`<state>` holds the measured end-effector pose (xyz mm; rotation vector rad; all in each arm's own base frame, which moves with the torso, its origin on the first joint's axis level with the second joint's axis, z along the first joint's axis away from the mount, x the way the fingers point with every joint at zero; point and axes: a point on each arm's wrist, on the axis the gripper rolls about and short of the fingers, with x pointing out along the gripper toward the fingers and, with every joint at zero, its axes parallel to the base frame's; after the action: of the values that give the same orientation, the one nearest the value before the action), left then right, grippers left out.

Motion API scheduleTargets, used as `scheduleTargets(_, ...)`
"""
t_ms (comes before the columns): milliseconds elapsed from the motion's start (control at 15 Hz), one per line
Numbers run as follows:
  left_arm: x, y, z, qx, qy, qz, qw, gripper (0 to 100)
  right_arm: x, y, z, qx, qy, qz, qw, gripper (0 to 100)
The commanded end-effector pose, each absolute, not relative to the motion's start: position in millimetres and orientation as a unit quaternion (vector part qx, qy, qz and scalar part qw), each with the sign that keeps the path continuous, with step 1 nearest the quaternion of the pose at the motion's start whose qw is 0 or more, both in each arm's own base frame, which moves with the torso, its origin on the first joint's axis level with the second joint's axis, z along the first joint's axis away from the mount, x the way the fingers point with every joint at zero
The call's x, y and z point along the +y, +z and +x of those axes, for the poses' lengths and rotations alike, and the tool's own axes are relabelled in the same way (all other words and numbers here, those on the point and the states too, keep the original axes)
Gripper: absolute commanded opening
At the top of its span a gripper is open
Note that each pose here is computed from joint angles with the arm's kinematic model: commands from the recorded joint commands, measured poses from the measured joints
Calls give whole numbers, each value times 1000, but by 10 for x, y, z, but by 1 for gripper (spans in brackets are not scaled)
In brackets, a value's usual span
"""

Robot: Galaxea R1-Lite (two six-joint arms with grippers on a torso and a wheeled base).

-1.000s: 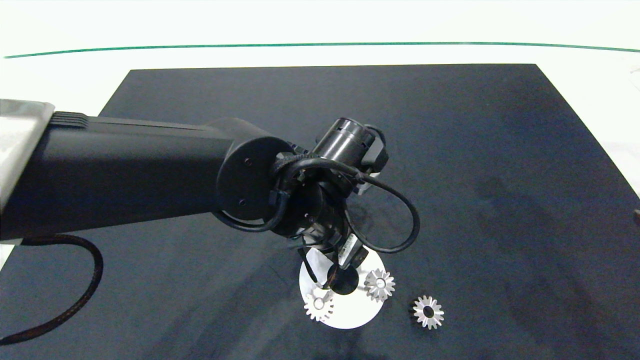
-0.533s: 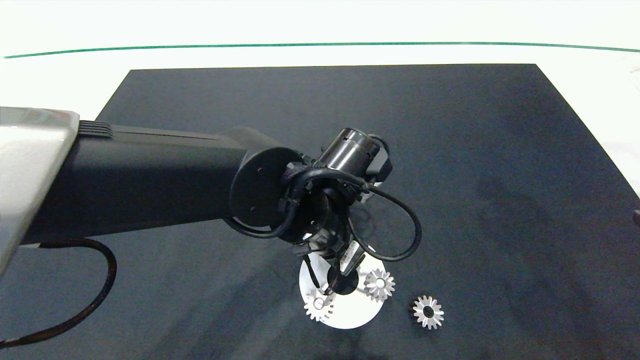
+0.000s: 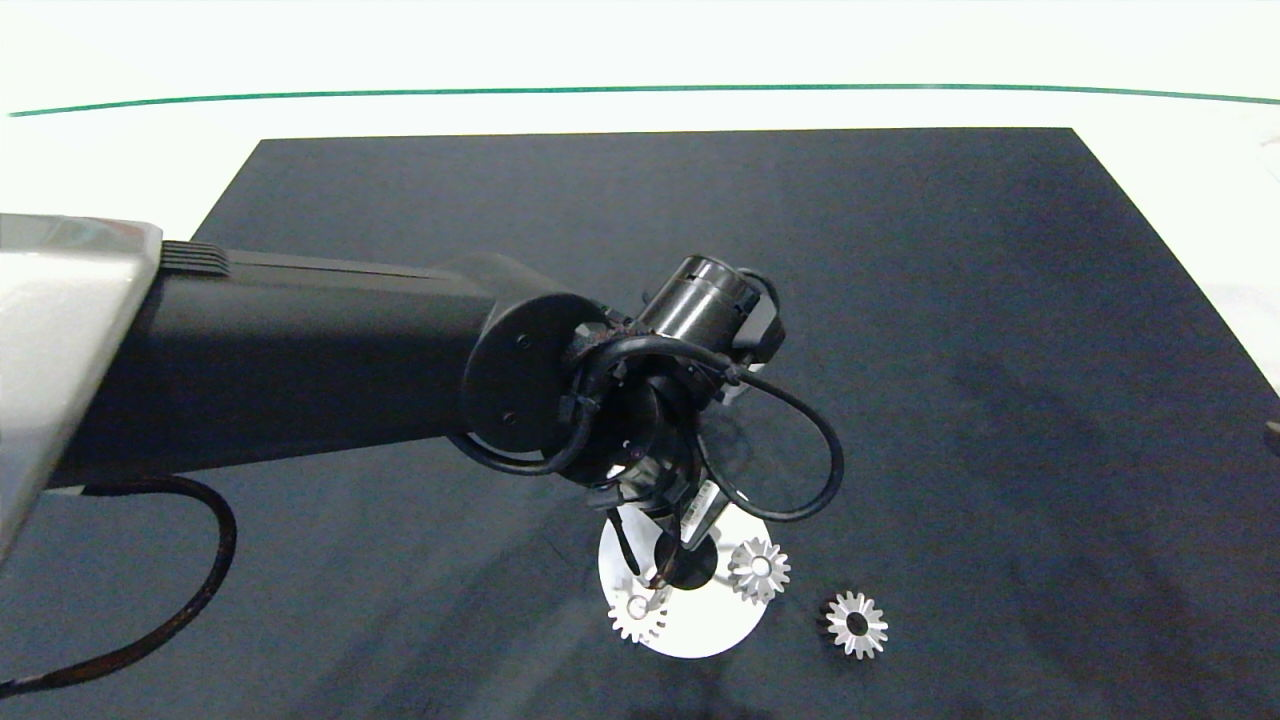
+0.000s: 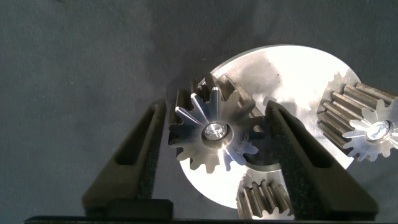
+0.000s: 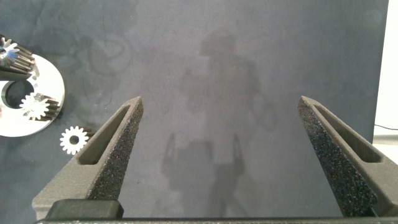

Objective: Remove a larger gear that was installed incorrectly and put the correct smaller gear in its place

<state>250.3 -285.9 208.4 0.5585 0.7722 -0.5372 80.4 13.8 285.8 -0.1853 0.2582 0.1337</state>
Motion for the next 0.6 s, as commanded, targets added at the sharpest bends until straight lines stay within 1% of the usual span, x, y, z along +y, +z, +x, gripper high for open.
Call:
scheduleTargets(67, -2848, 2084, 2494, 369, -254, 267, 853, 56, 138, 2856, 803, 129, 67, -93, 985, 100)
scheduleTargets(600, -2865, 2090, 2470, 367, -258, 268, 853, 39, 138, 2858, 799, 128, 68, -93, 985, 100)
